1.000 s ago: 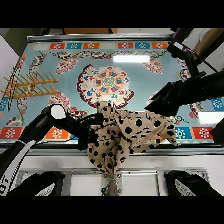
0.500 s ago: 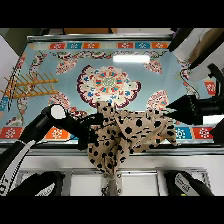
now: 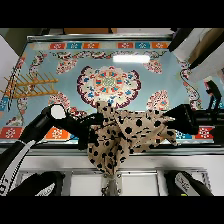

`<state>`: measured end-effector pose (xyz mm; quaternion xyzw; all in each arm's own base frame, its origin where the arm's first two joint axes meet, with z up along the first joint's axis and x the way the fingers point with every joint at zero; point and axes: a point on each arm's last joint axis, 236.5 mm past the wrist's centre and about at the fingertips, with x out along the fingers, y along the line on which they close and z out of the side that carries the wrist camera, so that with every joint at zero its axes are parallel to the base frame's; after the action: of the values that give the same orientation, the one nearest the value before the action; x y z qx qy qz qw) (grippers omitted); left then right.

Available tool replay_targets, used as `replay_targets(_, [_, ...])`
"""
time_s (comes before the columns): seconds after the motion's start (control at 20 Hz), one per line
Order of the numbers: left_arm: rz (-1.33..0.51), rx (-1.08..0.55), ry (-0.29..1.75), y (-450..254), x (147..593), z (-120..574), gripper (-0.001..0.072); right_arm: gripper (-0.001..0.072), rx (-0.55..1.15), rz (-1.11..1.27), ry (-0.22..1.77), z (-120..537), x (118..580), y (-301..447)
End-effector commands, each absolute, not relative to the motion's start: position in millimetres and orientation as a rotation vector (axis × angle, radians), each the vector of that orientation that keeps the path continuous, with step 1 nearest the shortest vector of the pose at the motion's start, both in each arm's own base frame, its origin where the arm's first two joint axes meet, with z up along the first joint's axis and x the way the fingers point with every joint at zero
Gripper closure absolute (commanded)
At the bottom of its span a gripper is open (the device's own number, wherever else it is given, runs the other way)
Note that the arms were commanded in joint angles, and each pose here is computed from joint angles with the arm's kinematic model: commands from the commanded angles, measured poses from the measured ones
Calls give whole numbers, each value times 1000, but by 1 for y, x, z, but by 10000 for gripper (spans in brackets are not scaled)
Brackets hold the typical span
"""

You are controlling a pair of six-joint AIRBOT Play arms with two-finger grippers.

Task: Fold the clothes and pants, and hang the long-sleeved shirts on hangers.

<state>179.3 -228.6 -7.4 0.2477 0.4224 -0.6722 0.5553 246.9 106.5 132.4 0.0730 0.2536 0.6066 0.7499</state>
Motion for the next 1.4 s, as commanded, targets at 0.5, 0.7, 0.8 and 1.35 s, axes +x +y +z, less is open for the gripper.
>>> replay_targets(0.5, [-1588, 585, 997, -229, 179, -7, 700, 172, 148, 1549, 523, 100, 220, 148])
replay_targets(0.7, [-1588, 585, 997, -229, 179, -7, 700, 172, 127, 1554, 523, 98, 221, 154])
replay_targets(0.8, [-1587, 586, 997, -229, 179, -7, 700, 172, 124, 1566, 525, 98, 219, 157])
replay_targets(1.35, [-1589, 587, 998, -228, 179, -7, 700, 177, 127, 1566, 521, 98, 219, 157])
